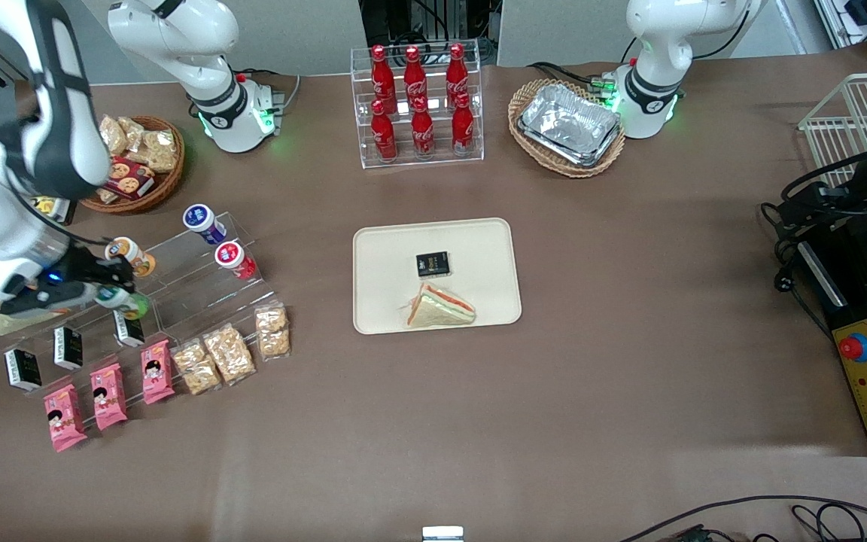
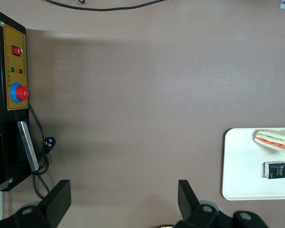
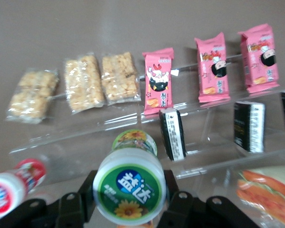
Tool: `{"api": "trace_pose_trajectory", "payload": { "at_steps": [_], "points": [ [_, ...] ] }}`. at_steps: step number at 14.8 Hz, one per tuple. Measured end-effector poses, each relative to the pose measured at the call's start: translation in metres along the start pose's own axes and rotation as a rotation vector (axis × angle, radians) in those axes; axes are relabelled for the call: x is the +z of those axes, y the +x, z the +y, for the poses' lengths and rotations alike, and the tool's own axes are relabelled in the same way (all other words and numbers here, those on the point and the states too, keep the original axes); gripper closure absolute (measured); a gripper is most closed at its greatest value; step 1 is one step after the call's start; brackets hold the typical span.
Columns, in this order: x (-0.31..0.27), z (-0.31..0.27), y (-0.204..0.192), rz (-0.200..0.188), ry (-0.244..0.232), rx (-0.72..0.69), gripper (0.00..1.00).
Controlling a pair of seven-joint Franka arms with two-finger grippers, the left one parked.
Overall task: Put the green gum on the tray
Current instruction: 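Lift the green gum tub and carry it over the cream tray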
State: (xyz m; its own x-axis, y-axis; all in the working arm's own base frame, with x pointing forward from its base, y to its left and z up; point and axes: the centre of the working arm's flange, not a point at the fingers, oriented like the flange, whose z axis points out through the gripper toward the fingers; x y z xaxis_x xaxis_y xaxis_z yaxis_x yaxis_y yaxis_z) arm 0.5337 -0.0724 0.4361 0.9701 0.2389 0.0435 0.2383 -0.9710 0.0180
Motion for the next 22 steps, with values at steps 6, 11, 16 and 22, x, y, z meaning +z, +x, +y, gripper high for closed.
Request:
{"api": "trace_pose_trajectory", "payload": {
  "at_steps": [6,11,16,22],
  "points": [
    [-0.148,-0.065,0.025,-0.038,0.022,0.040,0.41],
    [-0.153,-0.210,0.039,-0.089,0.044,0.162,0.41],
    [-0.107,-0.353,0.039,-0.093,0.029,0.215,0.41],
    [0.026,-0.420,0.016,-0.041,0.044,0.206,0.41]
  ]
}}
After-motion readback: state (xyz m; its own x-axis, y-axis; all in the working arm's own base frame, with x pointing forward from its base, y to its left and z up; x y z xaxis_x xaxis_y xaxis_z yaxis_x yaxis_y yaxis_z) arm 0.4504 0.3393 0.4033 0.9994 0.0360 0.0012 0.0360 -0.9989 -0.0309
